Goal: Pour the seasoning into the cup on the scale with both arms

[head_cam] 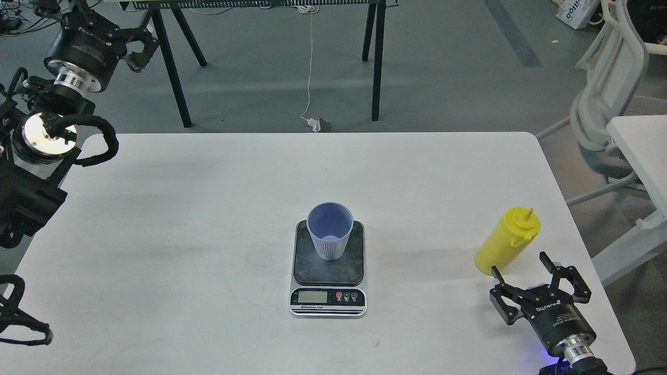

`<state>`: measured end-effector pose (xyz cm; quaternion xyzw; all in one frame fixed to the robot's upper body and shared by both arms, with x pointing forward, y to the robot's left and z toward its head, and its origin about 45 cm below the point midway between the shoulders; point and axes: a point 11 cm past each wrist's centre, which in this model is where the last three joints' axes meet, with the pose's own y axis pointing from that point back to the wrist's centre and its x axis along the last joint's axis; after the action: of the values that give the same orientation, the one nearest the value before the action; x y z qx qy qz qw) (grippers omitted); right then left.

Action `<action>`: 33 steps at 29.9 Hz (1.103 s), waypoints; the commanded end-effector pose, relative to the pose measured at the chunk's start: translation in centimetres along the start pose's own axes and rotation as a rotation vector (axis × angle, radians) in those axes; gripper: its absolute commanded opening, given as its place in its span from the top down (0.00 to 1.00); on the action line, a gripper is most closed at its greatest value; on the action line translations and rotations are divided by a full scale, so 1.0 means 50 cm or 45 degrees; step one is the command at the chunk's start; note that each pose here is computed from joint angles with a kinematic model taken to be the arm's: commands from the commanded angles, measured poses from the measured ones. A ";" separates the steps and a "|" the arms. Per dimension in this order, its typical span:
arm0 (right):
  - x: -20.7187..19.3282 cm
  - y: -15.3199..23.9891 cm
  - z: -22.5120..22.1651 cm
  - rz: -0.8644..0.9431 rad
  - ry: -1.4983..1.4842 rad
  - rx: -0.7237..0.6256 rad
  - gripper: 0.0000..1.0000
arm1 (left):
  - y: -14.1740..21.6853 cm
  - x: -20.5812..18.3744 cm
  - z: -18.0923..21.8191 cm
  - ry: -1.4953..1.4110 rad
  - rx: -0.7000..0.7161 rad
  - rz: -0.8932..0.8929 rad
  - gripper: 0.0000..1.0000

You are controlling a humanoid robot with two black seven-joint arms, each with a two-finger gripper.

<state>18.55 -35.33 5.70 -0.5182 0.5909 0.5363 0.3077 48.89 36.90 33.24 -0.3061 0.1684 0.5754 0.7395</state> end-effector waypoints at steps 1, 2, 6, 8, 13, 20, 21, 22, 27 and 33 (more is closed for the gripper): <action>0.024 0.037 -0.037 0.066 0.078 -0.003 0.01 | 0.000 -0.001 0.001 0.003 -0.003 -0.003 0.00; 0.024 0.041 -0.057 0.074 0.122 -0.003 0.01 | 0.000 -0.001 0.001 0.002 -0.002 -0.003 0.00; -0.013 0.044 -0.195 0.077 0.354 0.055 0.01 | 0.001 0.000 0.000 0.002 -0.001 -0.004 0.00; -0.063 0.018 -0.264 0.028 0.473 0.096 0.01 | 0.001 0.000 -0.003 0.004 0.003 -0.005 0.00; -0.211 -0.082 -0.415 -0.126 0.725 0.287 0.01 | 0.003 0.002 -0.005 0.009 0.003 -0.006 0.00; -0.403 -0.223 -0.499 -0.308 0.828 0.515 0.01 | 0.005 0.006 -0.005 0.009 0.003 0.001 0.00; -0.423 -0.243 -0.491 -0.332 0.820 0.514 0.01 | 0.006 0.007 -0.006 0.010 0.003 0.004 0.00; -0.445 -0.265 -0.478 -0.359 0.814 0.510 0.01 | 0.007 0.010 -0.007 0.009 0.004 0.008 0.00; -0.547 -0.347 -0.410 -0.488 0.787 0.470 0.01 | 0.008 0.007 -0.012 0.018 0.010 -0.018 0.00; -0.557 -0.409 -0.312 -0.525 0.690 0.398 0.01 | 0.016 0.016 -0.019 0.021 0.018 -0.005 0.00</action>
<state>47.72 -42.08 29.34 -0.6937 0.6181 0.1951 0.3141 48.55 36.94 32.12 -0.3072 0.1761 0.5690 0.7422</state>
